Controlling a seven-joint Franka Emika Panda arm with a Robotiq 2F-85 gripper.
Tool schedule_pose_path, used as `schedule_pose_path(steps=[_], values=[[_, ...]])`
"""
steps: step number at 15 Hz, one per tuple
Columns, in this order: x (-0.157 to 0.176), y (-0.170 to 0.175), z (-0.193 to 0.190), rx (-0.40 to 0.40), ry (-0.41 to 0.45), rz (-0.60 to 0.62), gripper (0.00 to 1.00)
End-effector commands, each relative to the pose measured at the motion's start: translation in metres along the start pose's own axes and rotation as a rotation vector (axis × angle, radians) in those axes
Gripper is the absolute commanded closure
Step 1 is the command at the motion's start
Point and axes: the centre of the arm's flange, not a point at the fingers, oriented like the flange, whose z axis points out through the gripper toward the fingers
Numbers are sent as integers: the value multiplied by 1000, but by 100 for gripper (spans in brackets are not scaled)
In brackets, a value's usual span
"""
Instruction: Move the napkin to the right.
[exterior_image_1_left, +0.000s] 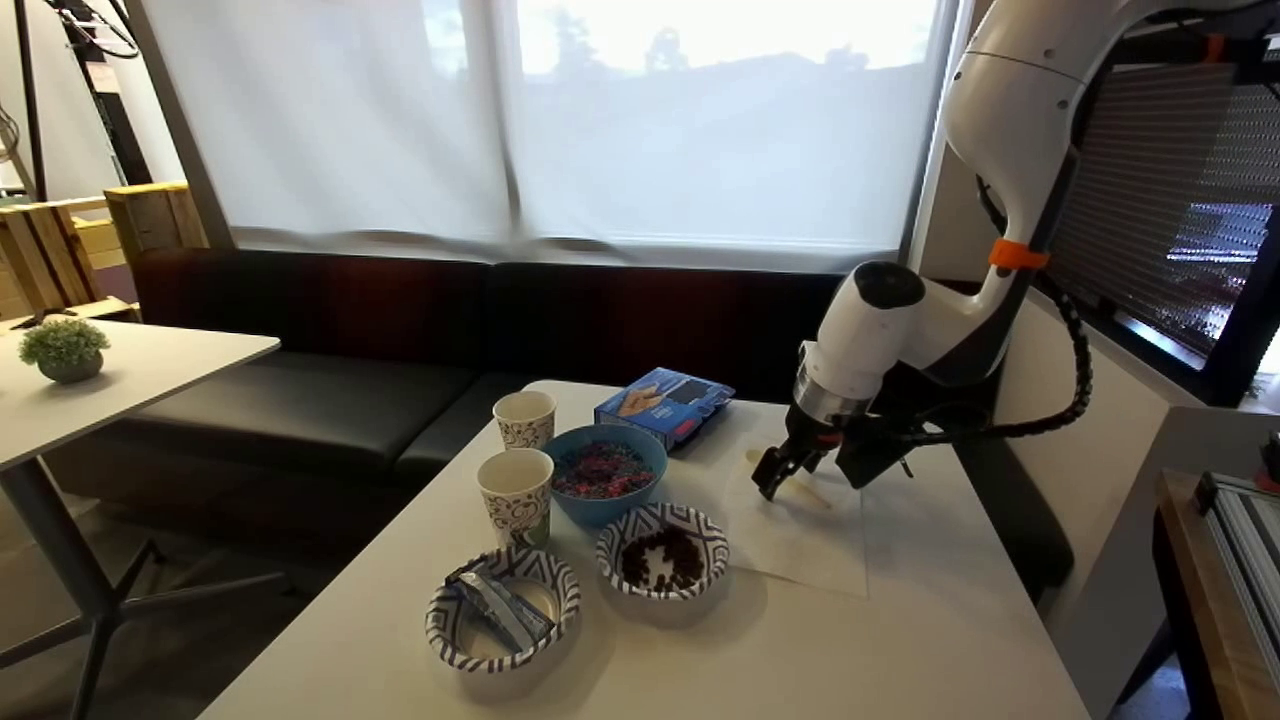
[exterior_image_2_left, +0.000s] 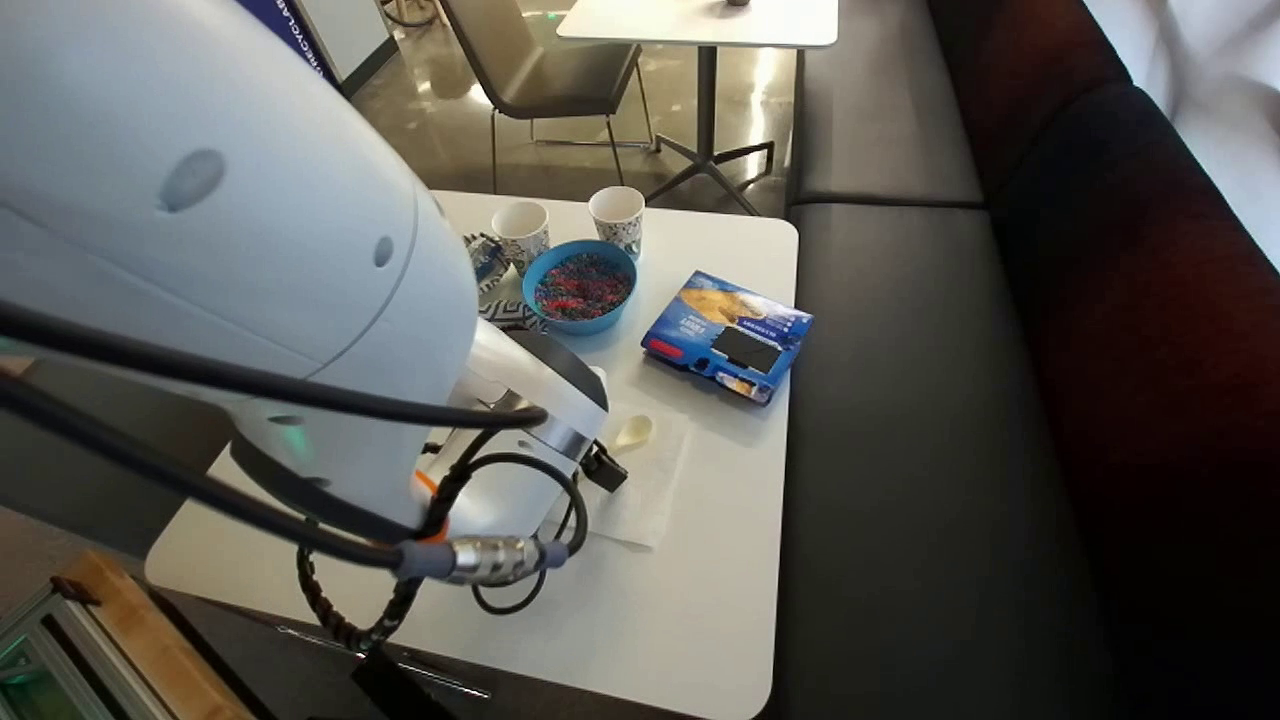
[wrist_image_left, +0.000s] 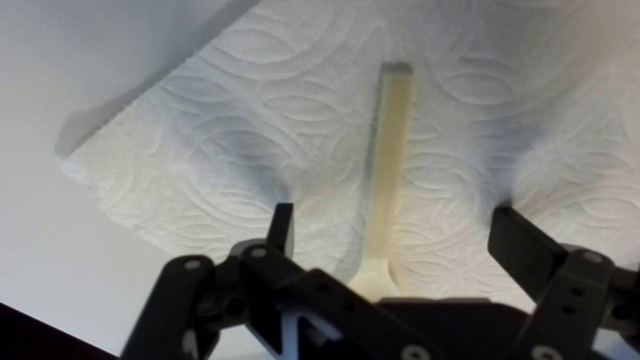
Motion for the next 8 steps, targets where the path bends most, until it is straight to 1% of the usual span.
schedule_pose_path(steps=[1, 5, 8], values=[[7, -4, 25, 69, 1, -40, 0], [26, -8, 25, 96, 40, -62, 0], [40, -11, 27, 94, 73, -81, 0]])
